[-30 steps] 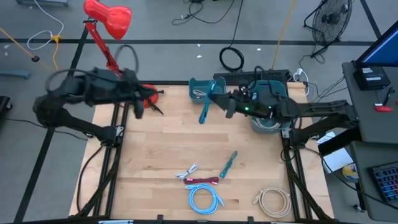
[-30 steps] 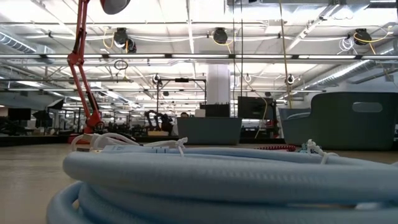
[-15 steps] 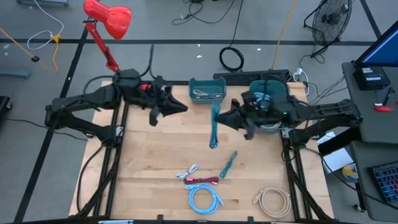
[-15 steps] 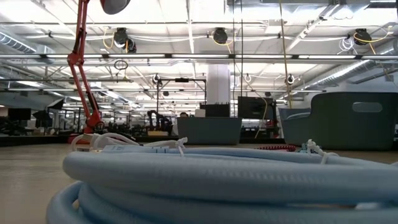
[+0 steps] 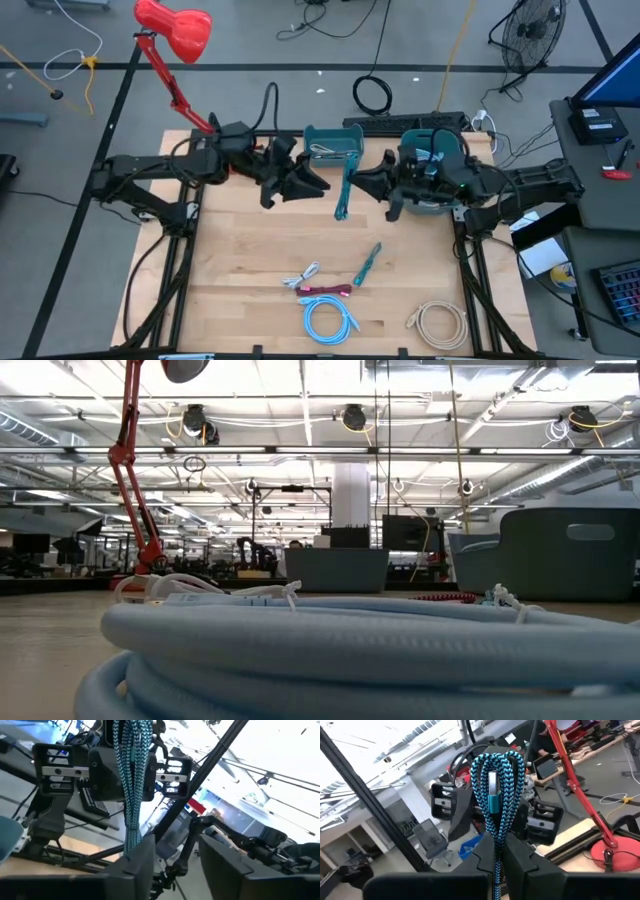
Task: Pick & Place USB Port
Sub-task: Put the top blue charger cable into the left blue bin, then put the red charger cable into the left blue bin
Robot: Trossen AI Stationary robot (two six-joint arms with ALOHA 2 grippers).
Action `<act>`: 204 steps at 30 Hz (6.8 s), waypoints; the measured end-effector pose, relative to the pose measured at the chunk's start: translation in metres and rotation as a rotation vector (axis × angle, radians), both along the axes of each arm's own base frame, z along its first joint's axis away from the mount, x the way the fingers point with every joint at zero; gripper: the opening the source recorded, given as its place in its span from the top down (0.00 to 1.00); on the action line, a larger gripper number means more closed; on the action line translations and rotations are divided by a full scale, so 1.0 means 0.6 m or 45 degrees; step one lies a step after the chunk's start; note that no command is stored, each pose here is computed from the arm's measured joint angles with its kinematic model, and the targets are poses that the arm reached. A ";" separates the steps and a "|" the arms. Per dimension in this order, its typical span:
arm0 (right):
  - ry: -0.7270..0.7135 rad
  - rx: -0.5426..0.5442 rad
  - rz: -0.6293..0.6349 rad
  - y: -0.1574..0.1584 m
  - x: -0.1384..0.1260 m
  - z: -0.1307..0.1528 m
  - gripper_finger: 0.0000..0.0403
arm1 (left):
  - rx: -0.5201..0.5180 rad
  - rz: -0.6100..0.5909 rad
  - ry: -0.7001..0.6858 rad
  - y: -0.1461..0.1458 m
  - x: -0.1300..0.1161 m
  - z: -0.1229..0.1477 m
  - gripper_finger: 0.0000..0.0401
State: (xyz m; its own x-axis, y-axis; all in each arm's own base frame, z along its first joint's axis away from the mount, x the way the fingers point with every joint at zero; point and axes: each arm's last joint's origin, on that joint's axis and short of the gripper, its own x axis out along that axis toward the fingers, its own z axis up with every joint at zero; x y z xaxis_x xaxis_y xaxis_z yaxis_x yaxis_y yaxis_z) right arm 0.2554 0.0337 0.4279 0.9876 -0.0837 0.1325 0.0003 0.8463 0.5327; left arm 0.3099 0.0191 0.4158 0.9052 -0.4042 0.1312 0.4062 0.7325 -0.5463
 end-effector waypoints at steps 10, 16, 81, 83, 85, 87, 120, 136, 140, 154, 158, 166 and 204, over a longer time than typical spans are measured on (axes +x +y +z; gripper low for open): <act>-0.012 0.001 -0.003 0.001 0.004 -0.001 0.98 | 0.034 0.113 0.096 0.009 0.008 -0.018 0.53; -0.003 -0.008 -0.034 0.000 0.009 -0.004 0.98 | 0.037 0.137 0.097 0.013 0.009 -0.019 0.53; 0.020 -0.035 -0.095 -0.022 0.041 -0.021 0.96 | -0.016 0.066 0.131 0.007 0.048 -0.050 0.94; 0.025 -0.059 -0.098 -0.022 0.042 -0.022 0.93 | -0.026 0.056 0.137 0.010 0.048 -0.050 0.95; 0.030 -0.066 -0.099 -0.022 0.041 -0.022 0.88 | -0.025 0.033 0.137 0.013 0.047 -0.050 0.96; 0.039 -0.070 -0.100 -0.022 0.039 -0.022 0.83 | -0.035 0.030 0.137 0.016 0.047 -0.050 0.96; 0.285 -0.078 -0.059 0.021 -0.034 -0.023 0.65 | 0.511 0.320 0.969 0.333 0.082 -0.139 0.96; 0.430 0.061 -0.003 0.040 -0.042 -0.044 0.65 | 1.014 0.255 1.340 0.354 0.168 -0.252 0.96; 0.429 0.064 -0.004 0.040 -0.042 -0.044 0.65 | 0.992 0.224 1.418 0.365 0.172 -0.287 0.96; 0.418 0.066 -0.011 0.040 -0.042 -0.043 0.65 | 0.981 0.230 1.526 0.408 0.154 -0.325 0.96; 0.416 0.063 -0.038 0.039 -0.042 -0.042 0.65 | 0.982 0.196 1.509 0.407 0.160 -0.336 0.96; 0.418 0.063 -0.040 0.039 -0.042 -0.043 0.65 | 1.013 0.162 1.486 0.401 0.178 -0.362 0.96; 0.419 0.053 -0.039 0.039 -0.042 -0.043 0.65 | 1.091 0.595 1.395 0.356 0.183 -0.176 0.64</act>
State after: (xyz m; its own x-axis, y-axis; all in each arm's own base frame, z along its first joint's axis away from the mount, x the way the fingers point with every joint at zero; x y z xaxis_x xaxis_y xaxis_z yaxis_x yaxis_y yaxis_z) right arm 0.2303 0.0569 0.4023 0.9739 -0.1126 -0.1971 0.2030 0.8208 0.5339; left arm 0.4198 0.2327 0.3104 0.4597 0.3487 -0.8168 -0.2764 0.9302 0.2416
